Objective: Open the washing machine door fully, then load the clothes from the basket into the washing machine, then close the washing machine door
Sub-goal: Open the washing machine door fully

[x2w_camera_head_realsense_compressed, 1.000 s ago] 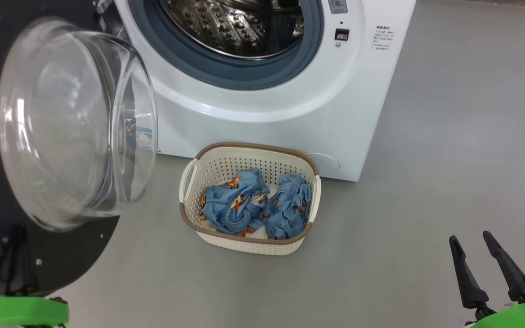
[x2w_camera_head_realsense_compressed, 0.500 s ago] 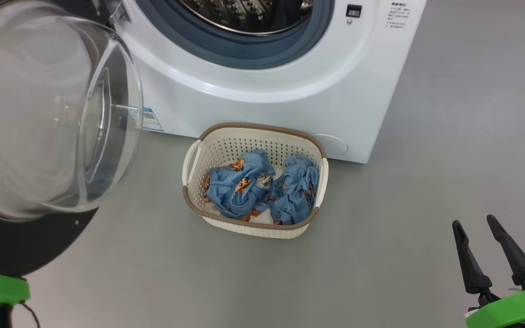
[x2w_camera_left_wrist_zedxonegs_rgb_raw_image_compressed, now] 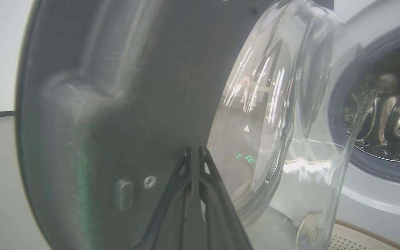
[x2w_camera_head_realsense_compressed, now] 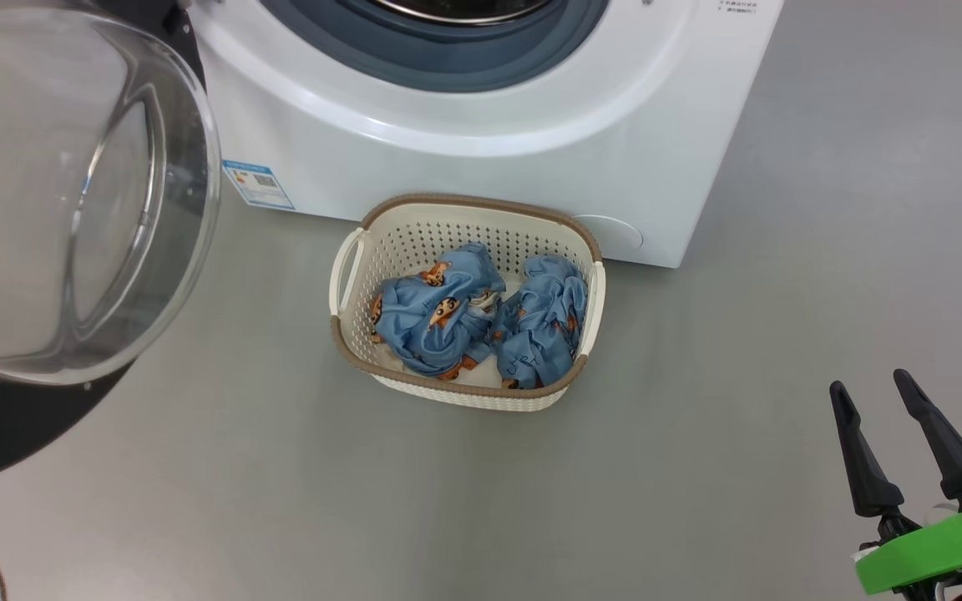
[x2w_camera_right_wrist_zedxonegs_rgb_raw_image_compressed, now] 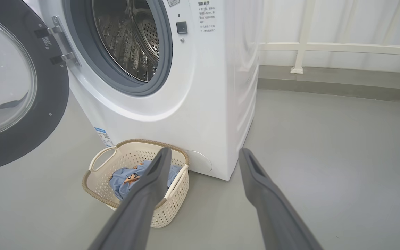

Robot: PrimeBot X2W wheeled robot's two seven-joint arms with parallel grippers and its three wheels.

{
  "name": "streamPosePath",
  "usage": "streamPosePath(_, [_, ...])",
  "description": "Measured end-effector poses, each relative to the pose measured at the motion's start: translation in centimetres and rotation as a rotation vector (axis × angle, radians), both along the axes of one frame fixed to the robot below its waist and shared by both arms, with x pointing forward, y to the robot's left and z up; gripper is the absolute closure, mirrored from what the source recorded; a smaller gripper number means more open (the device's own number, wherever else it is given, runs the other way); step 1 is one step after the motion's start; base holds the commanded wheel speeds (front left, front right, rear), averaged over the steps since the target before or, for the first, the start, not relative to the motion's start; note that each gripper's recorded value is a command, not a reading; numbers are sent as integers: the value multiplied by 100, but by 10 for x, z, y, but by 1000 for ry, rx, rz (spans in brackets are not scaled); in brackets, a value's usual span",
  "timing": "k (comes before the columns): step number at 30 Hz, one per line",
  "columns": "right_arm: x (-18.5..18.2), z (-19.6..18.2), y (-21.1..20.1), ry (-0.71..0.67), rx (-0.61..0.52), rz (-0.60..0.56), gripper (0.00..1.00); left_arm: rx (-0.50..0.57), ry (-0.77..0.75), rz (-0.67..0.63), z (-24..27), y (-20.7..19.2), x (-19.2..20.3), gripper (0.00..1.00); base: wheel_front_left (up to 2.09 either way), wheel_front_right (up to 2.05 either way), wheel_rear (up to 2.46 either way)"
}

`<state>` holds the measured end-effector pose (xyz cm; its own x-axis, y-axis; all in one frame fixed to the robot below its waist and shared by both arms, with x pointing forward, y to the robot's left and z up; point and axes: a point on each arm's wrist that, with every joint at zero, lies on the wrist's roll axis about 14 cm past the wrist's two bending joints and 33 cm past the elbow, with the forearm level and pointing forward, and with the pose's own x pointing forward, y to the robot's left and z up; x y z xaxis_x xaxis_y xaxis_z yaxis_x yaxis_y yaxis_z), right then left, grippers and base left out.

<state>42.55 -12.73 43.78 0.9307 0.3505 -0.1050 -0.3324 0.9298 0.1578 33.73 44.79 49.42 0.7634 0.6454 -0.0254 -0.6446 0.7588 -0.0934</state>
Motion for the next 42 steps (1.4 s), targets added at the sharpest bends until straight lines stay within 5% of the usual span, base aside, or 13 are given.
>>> streamPosePath(42, [35, -20, 10, 3, -18, 42, 0, 46, 51, 138, -1, 51, 10, 100, 0, 0, 0])
